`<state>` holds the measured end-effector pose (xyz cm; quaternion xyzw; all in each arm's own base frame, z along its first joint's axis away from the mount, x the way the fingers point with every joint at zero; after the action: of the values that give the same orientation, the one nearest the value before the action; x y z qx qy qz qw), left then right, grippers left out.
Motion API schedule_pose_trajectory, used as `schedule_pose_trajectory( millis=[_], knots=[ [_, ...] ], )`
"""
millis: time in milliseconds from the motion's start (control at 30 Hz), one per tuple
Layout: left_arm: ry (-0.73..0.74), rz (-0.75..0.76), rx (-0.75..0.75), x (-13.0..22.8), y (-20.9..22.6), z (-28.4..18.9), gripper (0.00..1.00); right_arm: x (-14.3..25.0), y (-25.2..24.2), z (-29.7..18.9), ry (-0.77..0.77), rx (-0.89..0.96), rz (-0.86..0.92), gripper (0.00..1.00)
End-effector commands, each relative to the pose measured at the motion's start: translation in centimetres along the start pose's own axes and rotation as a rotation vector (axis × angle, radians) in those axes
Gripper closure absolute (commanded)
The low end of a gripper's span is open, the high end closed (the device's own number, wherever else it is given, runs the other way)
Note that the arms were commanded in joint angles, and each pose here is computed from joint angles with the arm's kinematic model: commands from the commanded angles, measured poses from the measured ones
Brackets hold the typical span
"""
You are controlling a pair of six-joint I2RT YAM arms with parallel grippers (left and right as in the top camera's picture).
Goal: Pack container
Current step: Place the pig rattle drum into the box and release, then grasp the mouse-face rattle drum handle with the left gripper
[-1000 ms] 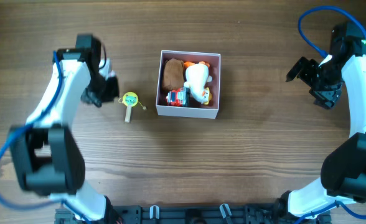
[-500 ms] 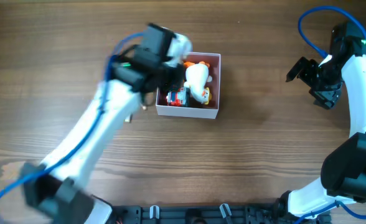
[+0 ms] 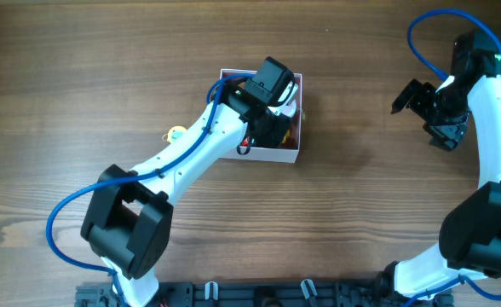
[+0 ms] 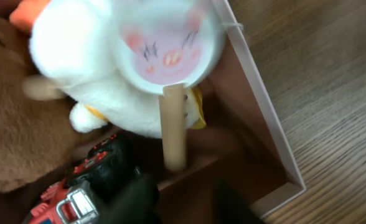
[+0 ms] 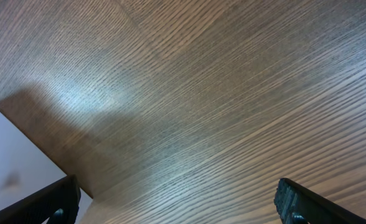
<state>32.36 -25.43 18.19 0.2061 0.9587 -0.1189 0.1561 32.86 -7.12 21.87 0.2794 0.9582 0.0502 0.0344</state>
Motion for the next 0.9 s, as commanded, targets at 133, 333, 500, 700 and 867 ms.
schedule_pose_trajectory(
  millis=[133,333,500,700,867],
  knots=[
    [-0.03,-0.014,0.021,-0.6,-0.3,-3.4,0.0,0.1,0.0,0.6,0.028,0.001,0.016,0.0],
    [-0.187,-0.053,-0.014,-1.6,1.0,-13.1,0.0,0.1,0.0,0.6,0.028,0.001,0.016,0.0],
    [-0.192,-0.039,-0.076,0.6,4.6,-17.6,0.0,0.1,0.0,0.6,0.028,0.001,0.016,0.0],
    [0.007,-0.33,-0.145,3.4,11.2,-14.4,0.01,0.1,0.0,0.6,0.028,0.001,0.016,0.0],
    [0.143,-0.522,-0.184,6.0,15.6,-6.0,0.14,0.1,0.0,0.6,0.028,0.001,0.016,0.0]
  ],
)
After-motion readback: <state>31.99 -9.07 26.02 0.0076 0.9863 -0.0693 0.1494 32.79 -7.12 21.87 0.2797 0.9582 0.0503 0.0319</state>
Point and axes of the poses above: each gripper's point midway between its finger pads, its own z axis out along the fingers, its own y axis along the line the jaws close on, x = y × z, the point moved 9 cm from there along -z, back along the fingers, and after that the axes turned 7 degrees about -z, right-handed, at the moved point
